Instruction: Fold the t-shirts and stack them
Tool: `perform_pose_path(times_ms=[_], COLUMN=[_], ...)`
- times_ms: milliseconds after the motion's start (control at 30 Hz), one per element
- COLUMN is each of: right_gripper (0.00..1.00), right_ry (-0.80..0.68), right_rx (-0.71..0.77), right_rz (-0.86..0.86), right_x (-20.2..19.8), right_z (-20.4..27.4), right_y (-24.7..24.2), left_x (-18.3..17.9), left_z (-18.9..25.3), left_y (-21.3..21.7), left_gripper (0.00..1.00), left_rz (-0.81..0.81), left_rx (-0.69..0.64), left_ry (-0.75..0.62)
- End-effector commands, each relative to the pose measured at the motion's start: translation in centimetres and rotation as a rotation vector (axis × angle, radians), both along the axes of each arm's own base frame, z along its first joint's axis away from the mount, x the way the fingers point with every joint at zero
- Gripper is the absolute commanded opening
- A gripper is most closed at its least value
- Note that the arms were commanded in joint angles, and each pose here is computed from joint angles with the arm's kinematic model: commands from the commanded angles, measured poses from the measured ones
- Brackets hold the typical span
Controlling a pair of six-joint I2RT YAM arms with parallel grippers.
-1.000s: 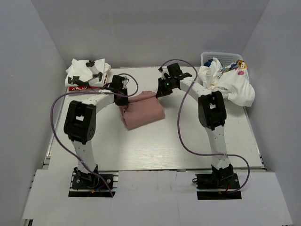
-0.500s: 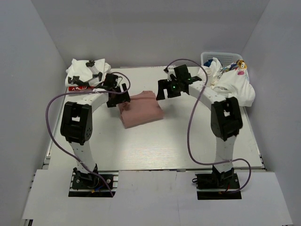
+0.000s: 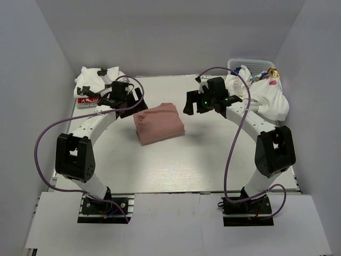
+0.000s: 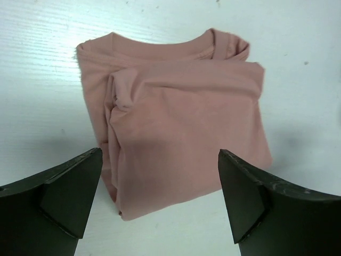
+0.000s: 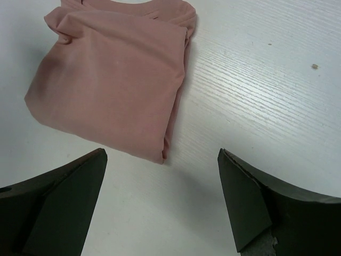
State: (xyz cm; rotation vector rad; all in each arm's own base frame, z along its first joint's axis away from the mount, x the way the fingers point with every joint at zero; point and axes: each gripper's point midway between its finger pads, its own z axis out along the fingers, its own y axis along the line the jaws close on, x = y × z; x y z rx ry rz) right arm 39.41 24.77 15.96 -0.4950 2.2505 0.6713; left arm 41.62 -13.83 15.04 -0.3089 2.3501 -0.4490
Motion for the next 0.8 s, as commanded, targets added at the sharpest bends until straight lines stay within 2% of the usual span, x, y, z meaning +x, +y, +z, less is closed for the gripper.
perform_pose_path(times_ms=[0, 100, 233, 300, 333, 367, 400, 433, 467, 533, 633, 667, 700, 733, 767], right_gripper=[0.9, 0.9, 0.9, 0.9, 0.9, 0.9, 0.9, 0.9, 0.9, 0.9, 0.9, 0.89, 0.89, 0.86, 0.84], right_ry=[-0.071, -0.076, -0.091, -0.064, -0.108, -0.06, -0.119, -0.125, -0.085, -0.111, -0.033, -0.053, -0.056, -0.018, -0.005], right_rx=[0.027, 0.025, 0.11, 0.104, 0.12, 0.074, 0.089, 0.049, 0.02, -0.019, -0.077, -0.07, -0.068, -0.076, -0.078], right_rz=[-0.013, -0.028, 0.023, 0.042, 0.043, 0.057, 0.056, 0.095, 0.107, 0.12, 0.122, 0.12, 0.124, 0.129, 0.129], right_x=[0.9, 1.0, 1.7, 2.4, 4.3, 5.0, 6.8, 6.8, 7.4, 8.6, 10.0, 10.8, 11.3, 11.5, 11.5], right_z=[1.6, 1.7, 2.4, 0.7, 2.6, -0.6, 1.8, 1.0, -1.1, -1.0, -5.7, -4.9, -4.6, -7.1, -7.7], right_y=[0.1, 0.0, 2.0, 3.0, 4.0, 4.3, 5.0, 5.4, 6.3, 6.7, 7.6, 8.2, 8.5, 8.8, 9.1], left_x=[0.2, 0.3, 0.4, 1.0, 1.4, 2.2, 2.5, 3.5, 3.6, 4.1, 4.7, 5.3, 5.3, 5.6, 5.8], left_z=[-0.2, -1.7, -3.3, -4.3, -4.8, -4.7, -6.3, -6.0, -7.4, -8.1, -8.4, -7.9, -8.1, -7.8, -7.7], left_y=[0.2, 0.7, 0.8, 0.6, 0.5, 0.4, 0.8, 0.6, 0.8, 1.5, 1.9, 1.5, 1.2, 0.9, 0.8], left_gripper=[0.98, 0.95, 0.9, 0.86, 0.85, 0.82, 0.79, 0.76, 0.68, 0.61, 0.48, 0.45, 0.37, 0.33, 0.29], left_rz=[-0.011, -0.006, -0.017, -0.025, -0.025, -0.025, -0.026, -0.035, -0.043, -0.022, -0.022, -0.031, -0.044, -0.055, -0.055], left_rx=[0.03, 0.044, 0.062, 0.071, 0.071, 0.068, 0.085, 0.09, 0.097, 0.112, 0.082, 0.066, 0.05, 0.036, 0.034], left_ry=[0.009, 0.036, 0.076, 0.082, 0.08, 0.07, 0.101, 0.085, 0.12, 0.13, 0.116, 0.084, 0.076, 0.061, 0.052])
